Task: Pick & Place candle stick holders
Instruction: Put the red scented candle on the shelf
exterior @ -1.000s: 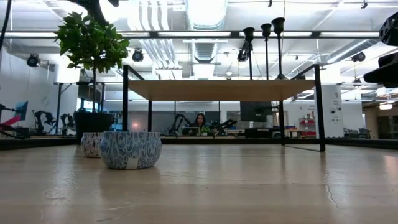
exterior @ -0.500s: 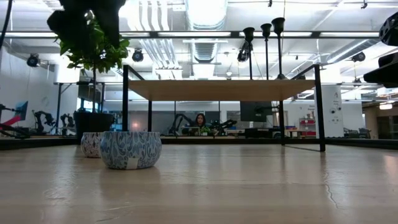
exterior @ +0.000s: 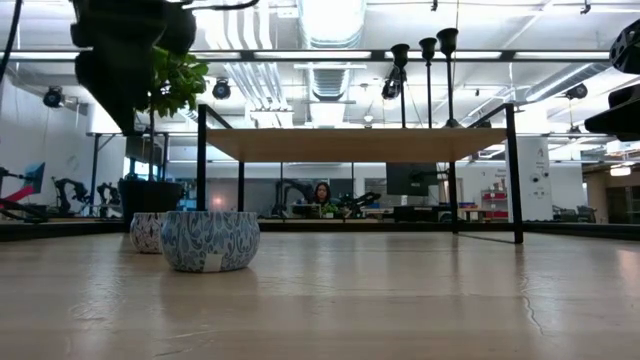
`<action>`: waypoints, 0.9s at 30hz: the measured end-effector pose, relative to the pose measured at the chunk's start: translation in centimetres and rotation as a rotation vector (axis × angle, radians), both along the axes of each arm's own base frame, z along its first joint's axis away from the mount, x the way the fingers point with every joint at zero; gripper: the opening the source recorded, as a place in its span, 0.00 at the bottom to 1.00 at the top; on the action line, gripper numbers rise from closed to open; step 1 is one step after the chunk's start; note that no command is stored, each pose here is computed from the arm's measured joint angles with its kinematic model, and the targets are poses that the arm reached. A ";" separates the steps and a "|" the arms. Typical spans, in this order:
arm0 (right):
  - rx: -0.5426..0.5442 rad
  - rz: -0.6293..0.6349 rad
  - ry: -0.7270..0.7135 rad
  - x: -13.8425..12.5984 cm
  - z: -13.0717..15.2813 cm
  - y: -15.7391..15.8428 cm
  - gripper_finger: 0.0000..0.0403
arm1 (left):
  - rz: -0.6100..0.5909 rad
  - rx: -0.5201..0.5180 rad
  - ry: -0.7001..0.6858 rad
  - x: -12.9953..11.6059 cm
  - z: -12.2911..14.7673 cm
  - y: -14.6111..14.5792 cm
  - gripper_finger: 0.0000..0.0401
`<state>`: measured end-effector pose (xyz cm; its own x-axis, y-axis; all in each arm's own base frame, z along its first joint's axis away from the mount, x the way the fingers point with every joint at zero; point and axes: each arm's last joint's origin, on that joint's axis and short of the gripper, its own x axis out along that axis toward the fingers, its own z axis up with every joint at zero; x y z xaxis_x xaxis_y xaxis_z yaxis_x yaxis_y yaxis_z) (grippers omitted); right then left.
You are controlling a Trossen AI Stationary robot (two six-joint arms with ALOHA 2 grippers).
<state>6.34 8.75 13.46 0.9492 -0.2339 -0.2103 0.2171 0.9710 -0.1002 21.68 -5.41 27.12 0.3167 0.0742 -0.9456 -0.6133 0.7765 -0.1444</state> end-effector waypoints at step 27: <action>0.000 0.000 0.000 0.0 0.0 0.0 0.02 | -0.140 -0.005 -0.086 0.8 -3.1 -0.3 1.00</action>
<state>6.34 8.74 13.46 0.9491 -0.2344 -0.2103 0.2175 0.9709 -0.1005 22.46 -5.67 24.01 0.4035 0.0186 -0.9148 -0.4841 0.8528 -0.1962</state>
